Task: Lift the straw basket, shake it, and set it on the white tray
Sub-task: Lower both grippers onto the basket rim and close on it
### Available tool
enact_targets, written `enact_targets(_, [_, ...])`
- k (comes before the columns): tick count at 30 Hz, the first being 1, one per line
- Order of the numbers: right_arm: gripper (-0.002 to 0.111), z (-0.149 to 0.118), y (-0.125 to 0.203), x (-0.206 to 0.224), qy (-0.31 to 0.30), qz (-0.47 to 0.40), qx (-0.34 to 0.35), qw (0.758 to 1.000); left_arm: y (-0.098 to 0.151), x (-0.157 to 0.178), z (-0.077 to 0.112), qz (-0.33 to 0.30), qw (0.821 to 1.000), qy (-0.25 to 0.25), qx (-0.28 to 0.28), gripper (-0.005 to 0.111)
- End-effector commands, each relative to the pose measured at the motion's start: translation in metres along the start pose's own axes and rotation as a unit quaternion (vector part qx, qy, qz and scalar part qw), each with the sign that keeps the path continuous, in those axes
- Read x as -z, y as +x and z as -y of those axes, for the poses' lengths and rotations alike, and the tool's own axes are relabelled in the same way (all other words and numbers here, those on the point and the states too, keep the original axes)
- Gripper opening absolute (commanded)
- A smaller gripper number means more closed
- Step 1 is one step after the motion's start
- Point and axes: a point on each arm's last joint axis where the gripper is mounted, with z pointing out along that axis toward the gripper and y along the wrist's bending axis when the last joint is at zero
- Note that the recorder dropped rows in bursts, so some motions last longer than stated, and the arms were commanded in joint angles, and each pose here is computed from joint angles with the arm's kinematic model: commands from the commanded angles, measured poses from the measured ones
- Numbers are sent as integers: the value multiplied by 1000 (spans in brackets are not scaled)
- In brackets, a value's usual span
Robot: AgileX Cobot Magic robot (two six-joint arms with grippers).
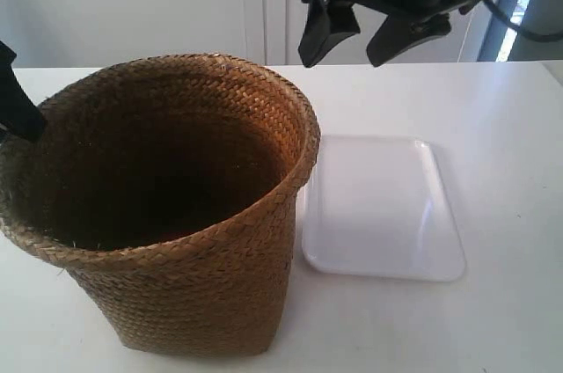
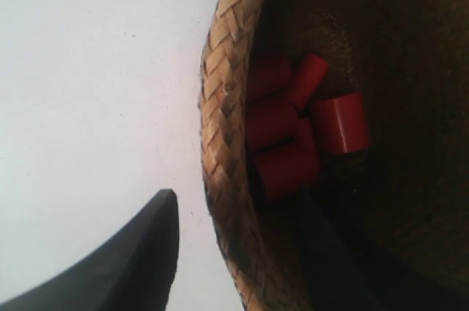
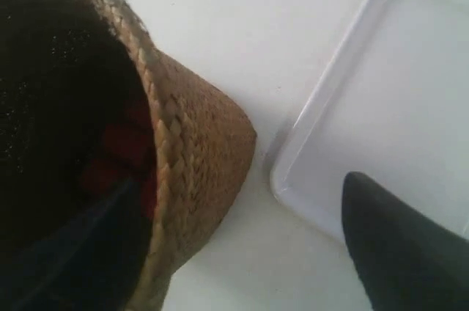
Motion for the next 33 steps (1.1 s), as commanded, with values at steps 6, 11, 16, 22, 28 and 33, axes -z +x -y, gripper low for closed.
enact_targets(6, [71, -16, 0, -35, 14, -43, 7, 999, 9, 2, 8, -34, 999, 32, -2, 54])
enact_targets(11, [71, -13, -1, -50, 20, -60, -3, 998, 9, 2, 8, -34, 999, 33, -2, 54])
enact_targets(16, [71, -10, -1, -62, 20, -74, -7, 997, 9, 0, 7, -38, 999, 34, 0, 54])
enact_targets(22, [71, -9, -1, -65, 21, -77, -8, 997, 9, -8, 6, -48, 998, 48, 9, 54])
enact_targets(28, [71, -8, -1, -70, 22, -83, -9, 996, 14, -24, 4, -73, 995, 70, 17, 54])
enact_targets(33, [71, -12, 0, -80, 20, -95, -7, 995, 15, -29, 2, -75, 995, 70, 20, 54])
